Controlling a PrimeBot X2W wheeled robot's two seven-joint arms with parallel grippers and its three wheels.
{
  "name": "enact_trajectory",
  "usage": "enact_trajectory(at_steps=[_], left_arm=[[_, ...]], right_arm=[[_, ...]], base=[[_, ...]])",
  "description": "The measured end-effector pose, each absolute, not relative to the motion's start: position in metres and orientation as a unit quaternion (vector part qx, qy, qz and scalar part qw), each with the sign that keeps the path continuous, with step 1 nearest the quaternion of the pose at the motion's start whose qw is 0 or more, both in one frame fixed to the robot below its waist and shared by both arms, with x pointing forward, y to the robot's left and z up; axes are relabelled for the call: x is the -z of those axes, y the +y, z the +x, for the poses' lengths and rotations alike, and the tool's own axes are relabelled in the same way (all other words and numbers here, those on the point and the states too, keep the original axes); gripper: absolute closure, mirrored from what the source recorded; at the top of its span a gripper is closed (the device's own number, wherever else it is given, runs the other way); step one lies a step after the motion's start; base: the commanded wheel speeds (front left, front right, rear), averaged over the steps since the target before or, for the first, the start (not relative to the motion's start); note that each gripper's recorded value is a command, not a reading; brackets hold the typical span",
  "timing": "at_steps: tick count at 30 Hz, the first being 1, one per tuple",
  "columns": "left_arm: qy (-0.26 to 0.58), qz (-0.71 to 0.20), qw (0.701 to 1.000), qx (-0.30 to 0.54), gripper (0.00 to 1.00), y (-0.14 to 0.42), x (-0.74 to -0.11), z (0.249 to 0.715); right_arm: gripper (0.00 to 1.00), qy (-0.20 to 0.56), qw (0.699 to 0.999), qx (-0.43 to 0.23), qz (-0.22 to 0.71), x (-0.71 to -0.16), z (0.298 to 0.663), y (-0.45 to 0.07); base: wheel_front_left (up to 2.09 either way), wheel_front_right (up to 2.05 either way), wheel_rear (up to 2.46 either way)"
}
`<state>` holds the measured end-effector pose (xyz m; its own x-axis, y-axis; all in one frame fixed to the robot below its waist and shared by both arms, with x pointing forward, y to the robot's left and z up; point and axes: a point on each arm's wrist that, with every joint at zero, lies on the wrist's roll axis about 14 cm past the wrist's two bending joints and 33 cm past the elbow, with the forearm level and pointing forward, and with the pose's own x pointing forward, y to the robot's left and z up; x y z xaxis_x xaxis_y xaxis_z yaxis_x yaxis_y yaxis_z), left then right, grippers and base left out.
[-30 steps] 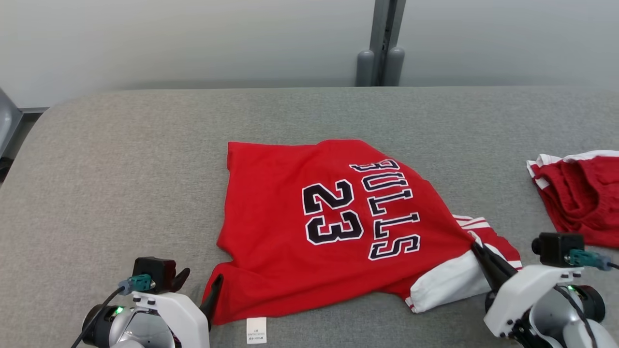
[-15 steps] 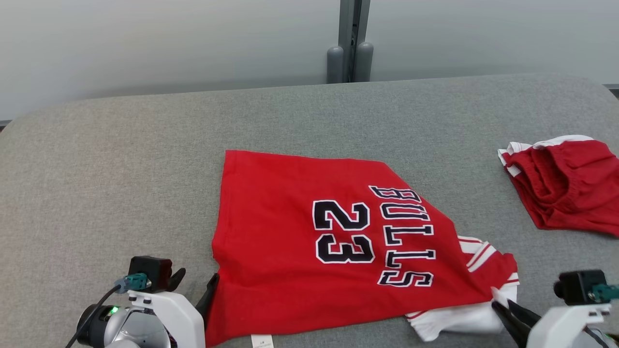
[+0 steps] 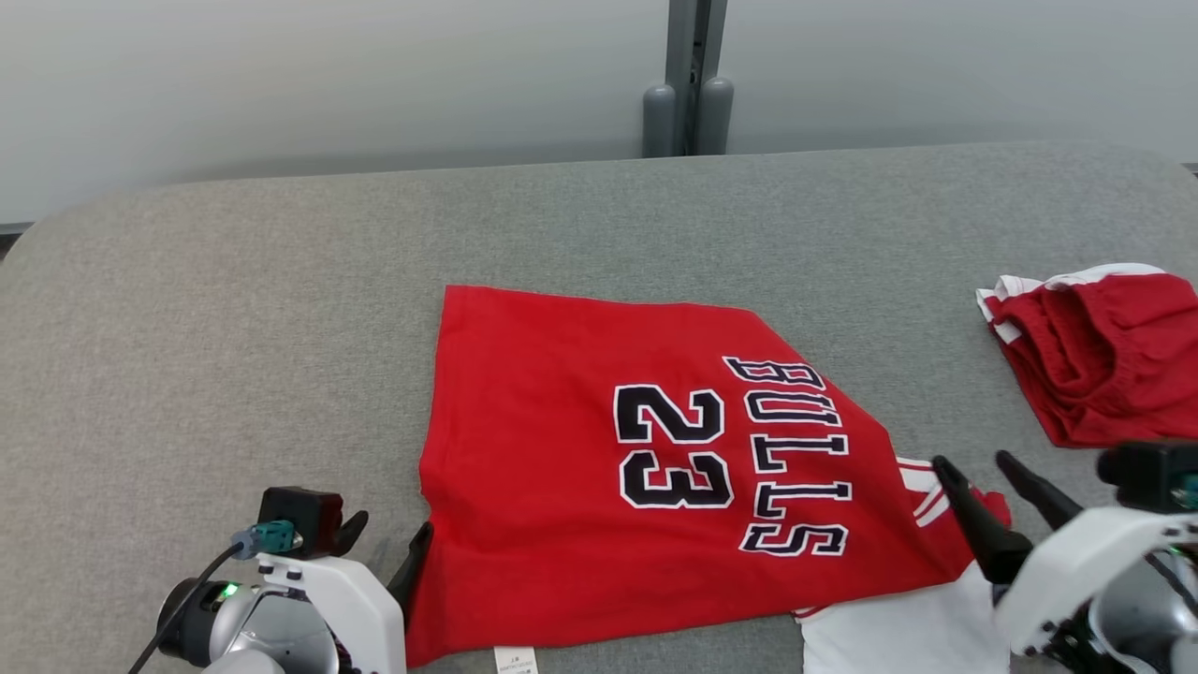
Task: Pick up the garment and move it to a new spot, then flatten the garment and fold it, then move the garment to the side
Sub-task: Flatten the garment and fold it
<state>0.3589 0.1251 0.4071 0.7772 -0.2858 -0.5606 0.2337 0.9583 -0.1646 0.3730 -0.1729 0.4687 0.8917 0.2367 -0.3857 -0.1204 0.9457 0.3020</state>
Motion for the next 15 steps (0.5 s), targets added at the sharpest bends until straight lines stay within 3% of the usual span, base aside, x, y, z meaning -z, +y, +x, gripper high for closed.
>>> enact_trajectory(at_steps=[12, 13, 14, 15], left_arm=[[0.308, -0.064, 0.943, 0.105, 0.0, 0.138, -0.4, 0.351], [0.308, -0.066, 0.944, 0.103, 0.0, 0.14, -0.4, 0.35], [0.308, -0.067, 0.944, 0.099, 0.0, 0.141, -0.399, 0.349], [0.31, -0.069, 0.943, 0.096, 0.0, 0.143, -0.398, 0.348]], right_arm=[[0.0, 0.323, 0.921, -0.174, 0.129, -0.417, 0.407, -0.119], [0.08, 0.332, 0.916, -0.181, 0.131, -0.414, 0.408, -0.114], [0.57, 0.34, 0.913, -0.185, 0.13, -0.41, 0.409, -0.112], [0.82, 0.344, 0.911, -0.189, 0.127, -0.408, 0.412, -0.11]], base=[[0.0, 0.0, 0.0], [0.0, 0.0, 0.0], [0.0, 0.0, 0.0], [0.0, 0.0, 0.0]])
